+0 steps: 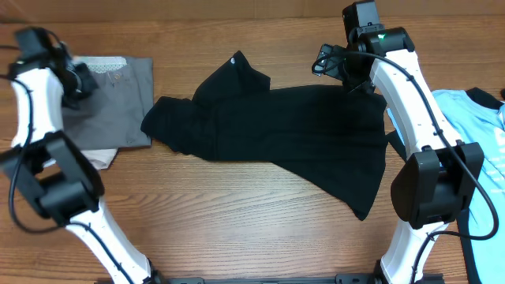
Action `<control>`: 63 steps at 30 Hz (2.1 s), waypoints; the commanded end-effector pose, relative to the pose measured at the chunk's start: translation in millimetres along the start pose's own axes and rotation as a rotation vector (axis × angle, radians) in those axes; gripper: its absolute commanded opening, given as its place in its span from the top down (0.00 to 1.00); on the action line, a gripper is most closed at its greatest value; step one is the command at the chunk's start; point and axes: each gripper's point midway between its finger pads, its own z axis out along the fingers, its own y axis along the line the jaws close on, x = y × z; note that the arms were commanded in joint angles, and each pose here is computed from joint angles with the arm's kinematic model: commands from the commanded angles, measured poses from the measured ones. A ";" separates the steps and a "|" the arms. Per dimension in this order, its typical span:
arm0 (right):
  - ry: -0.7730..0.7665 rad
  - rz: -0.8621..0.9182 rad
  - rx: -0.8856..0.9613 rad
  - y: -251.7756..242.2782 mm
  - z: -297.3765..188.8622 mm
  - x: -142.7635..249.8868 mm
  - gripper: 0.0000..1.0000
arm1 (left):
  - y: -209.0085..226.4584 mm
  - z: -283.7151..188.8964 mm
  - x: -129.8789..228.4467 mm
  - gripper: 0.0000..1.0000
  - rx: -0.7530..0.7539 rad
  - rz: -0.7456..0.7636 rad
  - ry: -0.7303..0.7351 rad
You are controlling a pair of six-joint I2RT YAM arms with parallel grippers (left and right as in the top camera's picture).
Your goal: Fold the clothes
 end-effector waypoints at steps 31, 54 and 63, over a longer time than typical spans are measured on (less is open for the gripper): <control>0.004 -0.005 0.001 0.8 1.6 0.1 0.00 | 94.6 76.1 -2.4 0.96 -0.336 0.234 0.034; 0.010 -0.008 0.004 0.0 1.6 1.5 0.00 | 2.7 79.2 -16.6 0.96 -0.063 0.356 -0.032; 0.013 -0.009 0.006 -0.4 1.6 2.1 0.00 | -23.5 81.4 -12.7 0.96 -0.042 0.391 -0.033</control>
